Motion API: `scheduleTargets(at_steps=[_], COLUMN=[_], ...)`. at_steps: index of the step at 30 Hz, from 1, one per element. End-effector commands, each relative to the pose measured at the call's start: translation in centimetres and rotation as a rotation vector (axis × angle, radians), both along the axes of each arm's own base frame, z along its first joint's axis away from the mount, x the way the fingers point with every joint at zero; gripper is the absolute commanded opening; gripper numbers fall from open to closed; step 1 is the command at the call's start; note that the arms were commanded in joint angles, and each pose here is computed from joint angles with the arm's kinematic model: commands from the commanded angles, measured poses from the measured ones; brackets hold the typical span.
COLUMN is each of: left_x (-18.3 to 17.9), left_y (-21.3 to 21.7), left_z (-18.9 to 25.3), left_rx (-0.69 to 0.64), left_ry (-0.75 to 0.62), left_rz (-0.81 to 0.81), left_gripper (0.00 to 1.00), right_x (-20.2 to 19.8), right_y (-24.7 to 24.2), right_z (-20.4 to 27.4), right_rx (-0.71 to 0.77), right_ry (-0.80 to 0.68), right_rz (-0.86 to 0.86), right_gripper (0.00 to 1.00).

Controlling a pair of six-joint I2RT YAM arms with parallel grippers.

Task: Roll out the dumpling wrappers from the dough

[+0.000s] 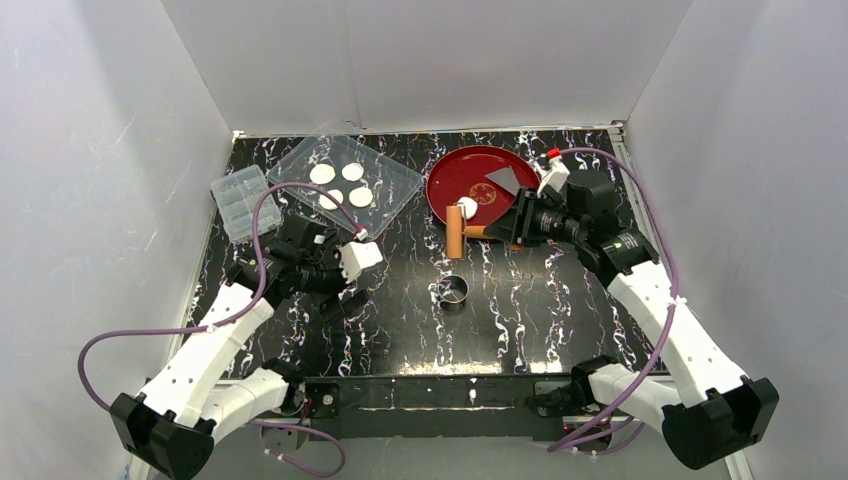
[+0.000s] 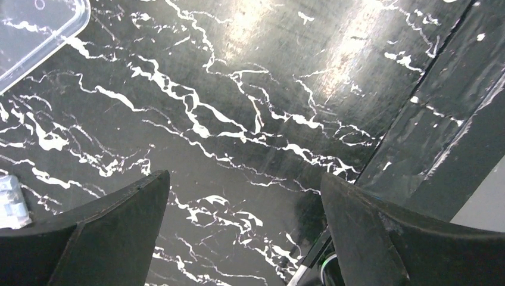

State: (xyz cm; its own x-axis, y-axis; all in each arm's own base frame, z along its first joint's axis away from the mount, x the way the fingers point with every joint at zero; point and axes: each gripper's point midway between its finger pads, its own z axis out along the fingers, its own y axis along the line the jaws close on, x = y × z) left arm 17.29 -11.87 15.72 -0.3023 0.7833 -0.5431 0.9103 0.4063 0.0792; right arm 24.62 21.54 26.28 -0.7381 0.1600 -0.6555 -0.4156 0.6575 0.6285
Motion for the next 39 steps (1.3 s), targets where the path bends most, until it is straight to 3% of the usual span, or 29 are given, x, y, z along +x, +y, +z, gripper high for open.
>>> scheduleTargets(at_steps=[1, 9, 14, 22, 25, 31, 39], left_x=[-0.6, 2.2, 3.4, 9.2, 11.5, 16.8, 21.2], left_y=[1.7, 0.4, -1.7, -9.4, -10.6, -12.2, -13.5], left_z=[0.1, 2.6, 5.8, 11.0, 11.1, 10.8, 6.5], left_rx=[0.073, 0.042, 0.026, -0.262, -0.280, -0.388, -0.411], left_ry=[-0.008, -0.090, -0.016, 0.027, 0.074, 0.032, 0.166], left_rz=[0.007, 0.000, -0.097, -0.044, 0.045, 0.274, 0.587], left_gripper=[0.98, 0.98, 0.98, 0.98, 0.98, 0.98, 0.98], right_x=[0.4, 0.3, 0.3, 5.3, 7.1, 8.4, 9.9], right_y=[-0.9, -1.3, -0.7, -0.8, -0.3, 0.1, 0.2], right_z=[2.2, 3.0, 5.1, 5.7, 6.4, 6.1, 3.8], right_rx=[0.028, 0.058, 0.082, -0.001, 0.009, 0.030, 0.019], right_ry=[-0.089, -0.085, -0.079, -0.098, -0.068, 0.066, 0.157], right_rz=[-0.024, -0.033, -0.004, -0.055, -0.050, -0.089, -0.123], right_gripper=[0.01, 0.01, 0.01, 0.01, 0.01, 0.01, 0.01])
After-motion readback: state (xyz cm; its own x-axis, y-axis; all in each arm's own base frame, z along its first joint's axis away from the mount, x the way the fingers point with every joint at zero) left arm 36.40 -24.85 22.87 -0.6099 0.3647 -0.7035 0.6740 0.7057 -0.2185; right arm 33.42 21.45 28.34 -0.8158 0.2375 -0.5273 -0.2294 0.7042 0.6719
